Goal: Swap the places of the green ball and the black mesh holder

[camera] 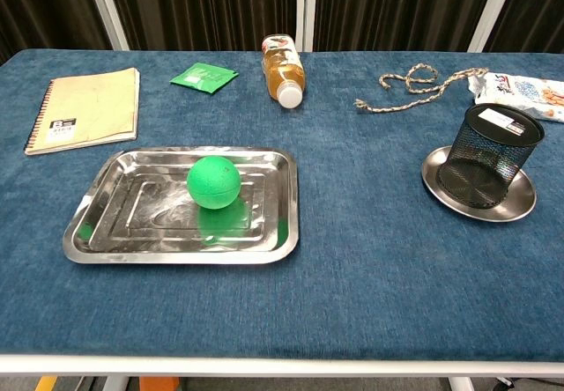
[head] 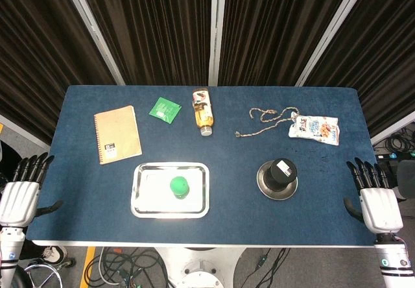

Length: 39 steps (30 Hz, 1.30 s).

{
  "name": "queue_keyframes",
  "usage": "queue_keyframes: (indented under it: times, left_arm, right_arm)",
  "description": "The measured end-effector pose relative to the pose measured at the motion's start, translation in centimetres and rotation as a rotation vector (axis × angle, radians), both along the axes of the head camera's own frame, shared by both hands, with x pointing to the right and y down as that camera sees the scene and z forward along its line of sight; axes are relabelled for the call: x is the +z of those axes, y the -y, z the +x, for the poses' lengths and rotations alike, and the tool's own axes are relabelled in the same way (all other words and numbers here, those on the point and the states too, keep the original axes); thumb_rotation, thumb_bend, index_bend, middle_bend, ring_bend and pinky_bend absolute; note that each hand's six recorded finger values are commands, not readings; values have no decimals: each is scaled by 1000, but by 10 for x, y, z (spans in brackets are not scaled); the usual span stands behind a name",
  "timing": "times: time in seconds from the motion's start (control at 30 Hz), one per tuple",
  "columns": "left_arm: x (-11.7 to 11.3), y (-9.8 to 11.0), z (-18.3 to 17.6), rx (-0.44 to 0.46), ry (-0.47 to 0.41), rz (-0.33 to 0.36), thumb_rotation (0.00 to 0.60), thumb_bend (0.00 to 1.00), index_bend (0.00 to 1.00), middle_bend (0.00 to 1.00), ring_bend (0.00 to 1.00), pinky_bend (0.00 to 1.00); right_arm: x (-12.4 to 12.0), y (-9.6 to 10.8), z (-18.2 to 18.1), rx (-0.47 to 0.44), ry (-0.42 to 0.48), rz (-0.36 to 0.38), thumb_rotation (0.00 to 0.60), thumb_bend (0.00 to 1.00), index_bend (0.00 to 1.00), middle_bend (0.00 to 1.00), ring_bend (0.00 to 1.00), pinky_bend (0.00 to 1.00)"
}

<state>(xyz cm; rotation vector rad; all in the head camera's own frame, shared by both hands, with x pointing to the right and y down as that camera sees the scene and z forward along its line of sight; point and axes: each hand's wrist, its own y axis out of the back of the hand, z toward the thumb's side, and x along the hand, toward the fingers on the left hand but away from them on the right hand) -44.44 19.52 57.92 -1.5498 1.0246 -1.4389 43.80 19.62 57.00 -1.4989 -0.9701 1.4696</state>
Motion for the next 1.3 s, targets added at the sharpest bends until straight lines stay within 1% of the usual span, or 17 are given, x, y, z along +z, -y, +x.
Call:
queue_keyframes:
  times: [0.33,0.53,0.67,0.83,0.93,1.07,1.3]
  left_arm:
    - [0,-1,5,22,4,-5,600,0,40,33,0,50]
    - [5,-2,12,38,-1,-23,600,0,40,33,0,49]
    - [7,-3,15,46,-2,-20,600,0,40,33,0,50]
    - [5,-4,17,50,-11,-10,600,0,40,33,0,50]
    - [5,-5,18,50,-16,-11,600,0,40,33,0,49]
    - [6,-6,16,49,-18,-14,600,0,41,33,0,50]
    - [9,-7,11,46,-16,-23,600,0,40,33,0,50]
  right_arm:
    - [1,2,-2,-11,0,-12,600,266,0,0,0,0]
    - [8,4,-10,-33,5,-45,600,264,0,0,0,0]
    - [14,12,-23,-71,15,-68,600,262,0,0,0,0]
    - [23,27,-41,-130,-14,-110,600,261,0,0,0,0]
    - [33,37,-54,-160,-24,-152,600,261,0,0,0,0]
    - [48,47,-74,-192,-16,-217,600,261,0,0,0,0]
    - [67,56,-109,-252,1,-256,600,262,0,0,0,0]
